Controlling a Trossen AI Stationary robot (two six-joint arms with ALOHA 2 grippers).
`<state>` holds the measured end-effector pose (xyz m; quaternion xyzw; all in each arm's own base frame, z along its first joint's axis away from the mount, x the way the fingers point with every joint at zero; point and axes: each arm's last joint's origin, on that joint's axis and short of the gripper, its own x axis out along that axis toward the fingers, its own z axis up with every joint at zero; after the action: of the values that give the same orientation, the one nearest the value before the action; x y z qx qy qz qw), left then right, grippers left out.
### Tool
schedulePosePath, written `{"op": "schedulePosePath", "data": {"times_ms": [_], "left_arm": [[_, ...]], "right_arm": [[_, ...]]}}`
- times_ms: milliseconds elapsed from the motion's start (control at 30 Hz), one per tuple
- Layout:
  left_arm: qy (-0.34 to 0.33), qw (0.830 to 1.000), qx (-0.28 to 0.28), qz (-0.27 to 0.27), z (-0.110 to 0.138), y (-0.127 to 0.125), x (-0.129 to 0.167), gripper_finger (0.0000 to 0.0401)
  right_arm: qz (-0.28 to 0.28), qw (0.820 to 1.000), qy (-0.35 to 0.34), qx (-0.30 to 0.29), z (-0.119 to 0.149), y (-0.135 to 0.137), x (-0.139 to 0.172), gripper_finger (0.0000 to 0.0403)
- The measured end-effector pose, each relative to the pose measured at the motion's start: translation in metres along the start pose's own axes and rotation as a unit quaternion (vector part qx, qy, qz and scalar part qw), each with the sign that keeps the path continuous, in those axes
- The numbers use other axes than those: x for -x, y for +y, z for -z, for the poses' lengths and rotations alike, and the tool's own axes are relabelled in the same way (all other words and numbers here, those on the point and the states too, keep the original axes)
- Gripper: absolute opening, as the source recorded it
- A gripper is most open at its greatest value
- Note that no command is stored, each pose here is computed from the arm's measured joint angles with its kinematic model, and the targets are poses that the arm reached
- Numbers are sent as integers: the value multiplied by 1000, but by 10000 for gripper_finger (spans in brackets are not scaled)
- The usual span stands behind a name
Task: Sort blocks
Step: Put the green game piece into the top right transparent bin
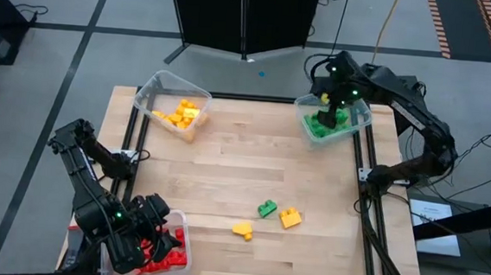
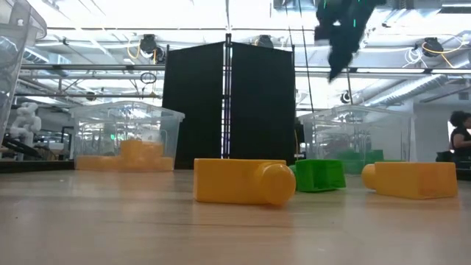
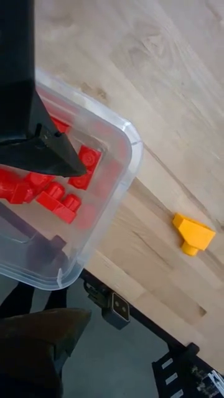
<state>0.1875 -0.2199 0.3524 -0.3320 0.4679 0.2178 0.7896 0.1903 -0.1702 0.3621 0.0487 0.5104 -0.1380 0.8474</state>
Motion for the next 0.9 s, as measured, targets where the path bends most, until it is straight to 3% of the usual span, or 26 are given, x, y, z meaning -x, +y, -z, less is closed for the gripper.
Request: {"op": "schedulePosePath", "data": {"times_ms": [67,167,433,533,733,900], "left_arm": [[-2,1000,0,-1,0,0,0,247],[-16,1000,-1,0,-1,0,0,247],[-41,999,-3,0,-2,1,0,247],[-68,998,0,2,-5,0,0,247],[-152,988,-2,-29,-44,1,-12,247],[-176,981,-6,-79,-96,5,-40,247]], "right_arm": [[-53,997,-59,16,-9,20,16,376],[-85,990,-96,63,-19,54,25,370],[-170,960,-104,196,-43,144,6,368],[-210,949,-91,217,-43,168,0,368],[-235,946,-115,191,-33,175,43,368],[-176,959,-164,151,-13,160,96,368]]}}
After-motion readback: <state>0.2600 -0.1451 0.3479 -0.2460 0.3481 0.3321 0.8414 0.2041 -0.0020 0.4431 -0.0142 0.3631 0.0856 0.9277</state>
